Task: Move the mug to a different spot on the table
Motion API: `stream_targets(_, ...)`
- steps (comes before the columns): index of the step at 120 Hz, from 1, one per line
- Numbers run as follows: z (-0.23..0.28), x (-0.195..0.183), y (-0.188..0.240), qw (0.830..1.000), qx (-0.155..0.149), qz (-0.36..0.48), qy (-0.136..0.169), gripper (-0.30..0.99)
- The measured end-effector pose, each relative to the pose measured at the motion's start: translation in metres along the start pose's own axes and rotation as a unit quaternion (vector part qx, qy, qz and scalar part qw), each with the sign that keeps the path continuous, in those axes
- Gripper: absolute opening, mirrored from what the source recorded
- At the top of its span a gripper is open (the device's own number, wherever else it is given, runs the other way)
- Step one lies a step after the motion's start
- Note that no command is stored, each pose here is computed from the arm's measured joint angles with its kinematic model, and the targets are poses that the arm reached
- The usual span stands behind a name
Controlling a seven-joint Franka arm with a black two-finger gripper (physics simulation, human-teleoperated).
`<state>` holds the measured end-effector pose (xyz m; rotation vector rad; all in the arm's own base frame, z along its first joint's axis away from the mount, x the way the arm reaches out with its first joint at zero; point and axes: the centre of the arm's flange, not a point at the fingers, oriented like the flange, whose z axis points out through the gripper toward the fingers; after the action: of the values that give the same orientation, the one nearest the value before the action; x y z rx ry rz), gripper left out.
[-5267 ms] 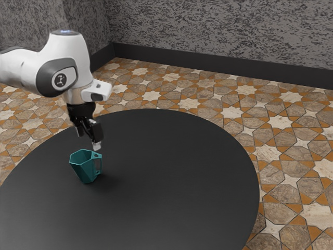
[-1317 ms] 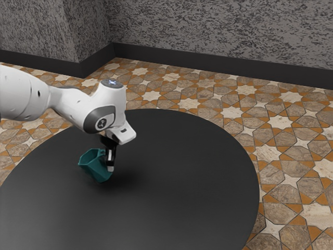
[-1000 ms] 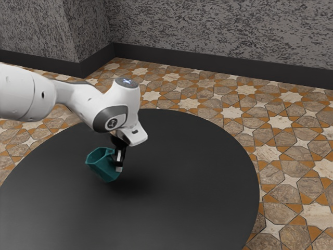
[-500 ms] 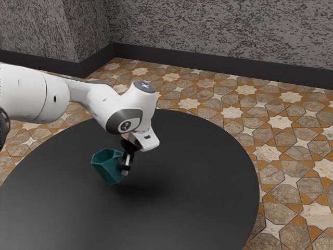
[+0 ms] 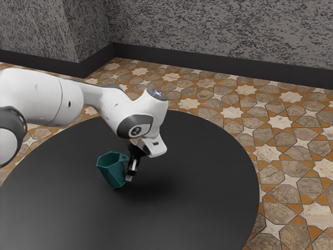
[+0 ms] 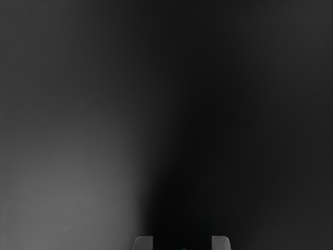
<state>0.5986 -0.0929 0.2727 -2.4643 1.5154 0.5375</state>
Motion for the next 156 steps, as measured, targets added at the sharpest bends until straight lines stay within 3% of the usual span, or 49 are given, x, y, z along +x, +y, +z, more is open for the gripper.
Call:
stream_targets(29, 0.006, 0.007, 0.004, 1.000, -0.004, 0.001, -0.009, -0.08)
stream_targets(50, 0.007, 0.014, 0.009, 1.000, -0.004, 0.011, -0.014, 0.30)
stream_targets(63, 0.009, 0.014, 0.007, 1.000, -0.007, 0.009, -0.007, 0.45)
stream_targets(85, 0.000, 0.018, 0.000, 0.999, -0.011, -0.014, 0.048, 0.59)
stream_targets(115, -0.041, -0.006, -0.020, 0.987, -0.007, -0.084, 0.137, 0.66)
stream_targets(136, -0.089, -0.039, -0.024, 0.969, -0.014, -0.148, 0.197, 0.68)
stream_targets(156, -0.146, -0.079, -0.018, 0.949, -0.016, -0.210, 0.236, 0.69)
